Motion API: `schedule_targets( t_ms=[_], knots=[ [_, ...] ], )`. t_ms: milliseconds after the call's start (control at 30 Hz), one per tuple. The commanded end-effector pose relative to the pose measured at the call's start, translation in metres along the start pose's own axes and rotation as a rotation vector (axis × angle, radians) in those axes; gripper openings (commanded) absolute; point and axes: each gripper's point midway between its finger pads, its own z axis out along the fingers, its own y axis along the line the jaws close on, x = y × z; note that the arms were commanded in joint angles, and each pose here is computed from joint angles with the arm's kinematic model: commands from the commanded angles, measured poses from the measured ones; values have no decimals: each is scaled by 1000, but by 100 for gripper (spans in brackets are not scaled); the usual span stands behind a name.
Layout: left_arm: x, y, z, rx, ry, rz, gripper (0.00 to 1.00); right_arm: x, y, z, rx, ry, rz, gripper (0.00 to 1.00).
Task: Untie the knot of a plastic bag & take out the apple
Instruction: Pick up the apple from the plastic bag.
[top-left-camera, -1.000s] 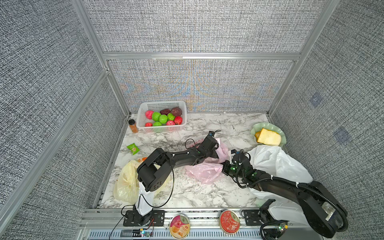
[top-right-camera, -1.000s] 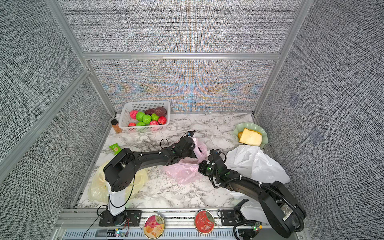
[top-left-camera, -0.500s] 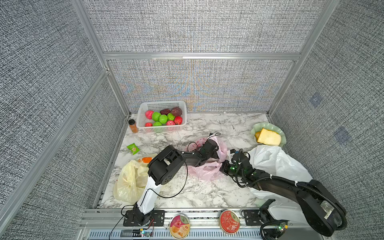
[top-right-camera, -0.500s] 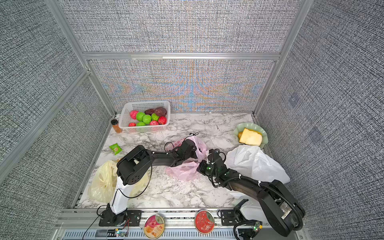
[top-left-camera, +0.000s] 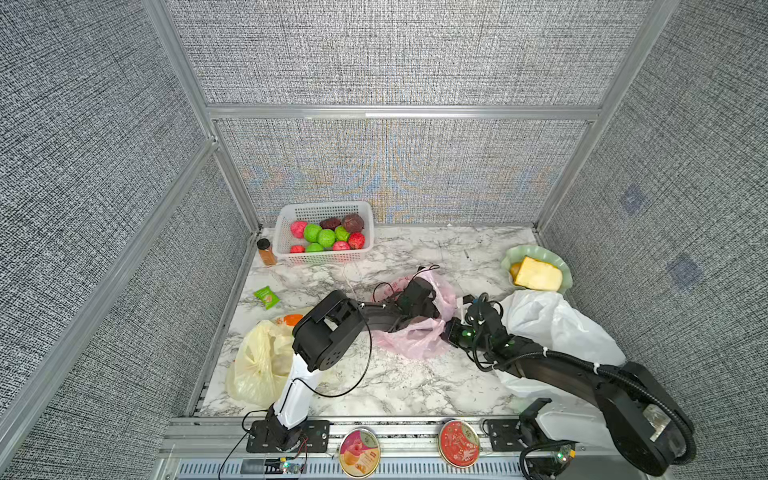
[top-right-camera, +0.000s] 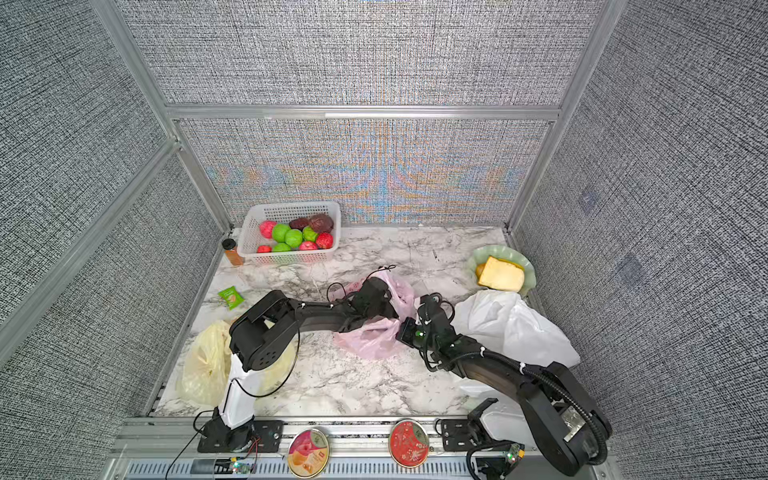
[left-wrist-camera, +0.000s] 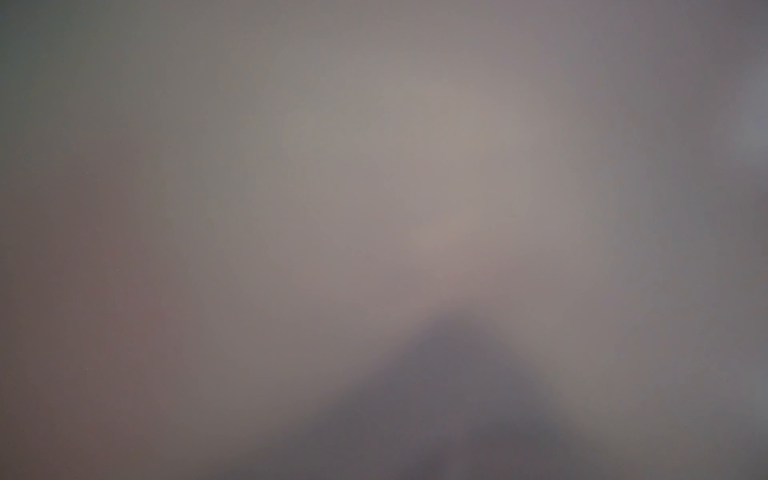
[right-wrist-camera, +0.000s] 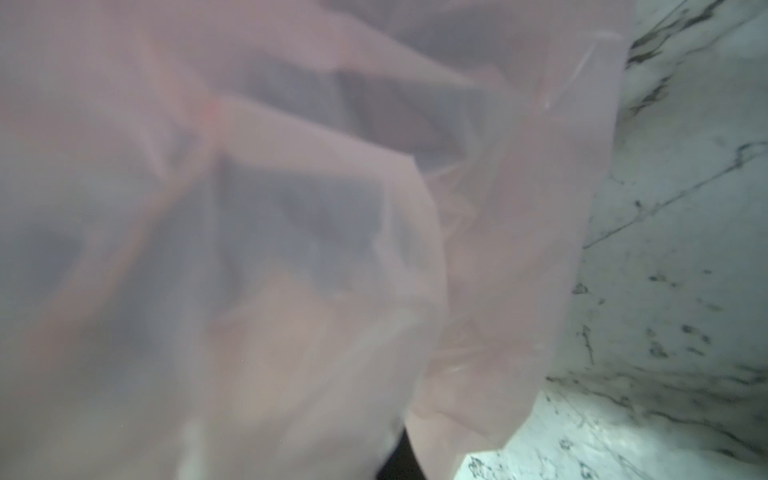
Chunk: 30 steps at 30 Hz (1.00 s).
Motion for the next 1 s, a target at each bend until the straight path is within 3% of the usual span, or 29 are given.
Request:
schedule_targets(
  t_ms=[0, 600, 967],
  knots=[
    [12, 8, -11, -31, 51, 15, 71, -3, -9, -1, 34, -13, -6, 0],
    [13, 18, -86, -23, 15, -10, 67, -18, -31, -3, 127, -51, -46, 0],
    [0, 3, -131, 72, -18, 83, 67, -39, -19, 10, 112, -70, -55, 0]
  ],
)
